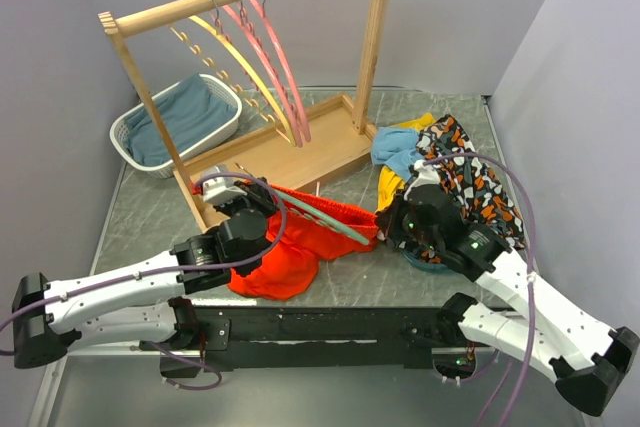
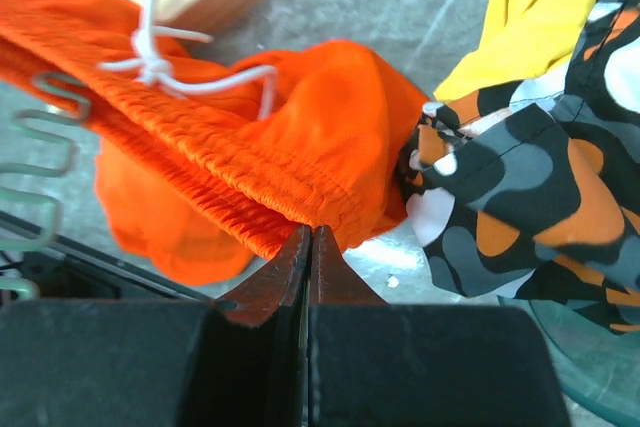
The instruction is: Place the shorts on the hanger
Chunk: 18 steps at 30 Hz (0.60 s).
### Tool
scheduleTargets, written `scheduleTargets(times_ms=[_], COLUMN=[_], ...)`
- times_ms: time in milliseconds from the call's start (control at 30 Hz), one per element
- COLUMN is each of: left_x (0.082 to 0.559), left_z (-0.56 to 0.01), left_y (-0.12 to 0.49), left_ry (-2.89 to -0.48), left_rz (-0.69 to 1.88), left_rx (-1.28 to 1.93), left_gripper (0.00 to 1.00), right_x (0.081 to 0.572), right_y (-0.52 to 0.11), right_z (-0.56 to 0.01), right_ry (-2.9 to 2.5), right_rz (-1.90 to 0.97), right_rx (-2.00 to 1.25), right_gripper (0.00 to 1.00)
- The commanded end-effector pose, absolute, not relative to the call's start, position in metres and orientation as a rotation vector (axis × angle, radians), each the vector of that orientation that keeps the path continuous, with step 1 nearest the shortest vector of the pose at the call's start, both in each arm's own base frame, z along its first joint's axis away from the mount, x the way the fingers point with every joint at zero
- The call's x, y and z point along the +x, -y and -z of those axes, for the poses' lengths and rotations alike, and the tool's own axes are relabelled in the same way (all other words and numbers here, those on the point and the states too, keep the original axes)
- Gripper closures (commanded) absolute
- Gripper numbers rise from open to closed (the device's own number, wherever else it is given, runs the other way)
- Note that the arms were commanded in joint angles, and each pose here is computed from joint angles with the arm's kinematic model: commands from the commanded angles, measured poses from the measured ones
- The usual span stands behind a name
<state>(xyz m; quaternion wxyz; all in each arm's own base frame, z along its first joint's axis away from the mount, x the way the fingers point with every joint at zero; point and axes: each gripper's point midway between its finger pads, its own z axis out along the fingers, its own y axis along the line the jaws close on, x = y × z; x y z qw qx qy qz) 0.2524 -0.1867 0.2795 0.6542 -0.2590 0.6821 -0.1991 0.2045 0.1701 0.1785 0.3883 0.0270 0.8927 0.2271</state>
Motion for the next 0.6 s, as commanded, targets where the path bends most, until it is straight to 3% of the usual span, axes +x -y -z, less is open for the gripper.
scheduleTargets(times_ms=[0,333,467,567], left_x=[0.258,0.270,0.266,0.274], left_z=[-0.292,-0.292,-0.277,-0.271], left_y=[0.150,0.167,0.157,0.174], left_ry=[-1.450,-1.413,-1.449,-1.428], left_rz=[0.252,0.160,-0.018,-0.009], left_rx=[-0.702,-0.789,-0.650,-0.652], left_gripper=[0.99,0.99,0.99,0.99], right_x=[0.197,0.179,0.178,0.180], right_y=[-0.149,-0.155,-0.161,-0.155], right_z=[-0.199,-0.200,-0.203,-0.205], right_ry=[-2.248,-2.277,-2.277,-2.273], right_rz=[-0.519,-0.586,-0.576,-0.536], right_rx=[0.112,0.082,0.082,0.103], right_gripper=[1.00,1.00,1.00,1.00])
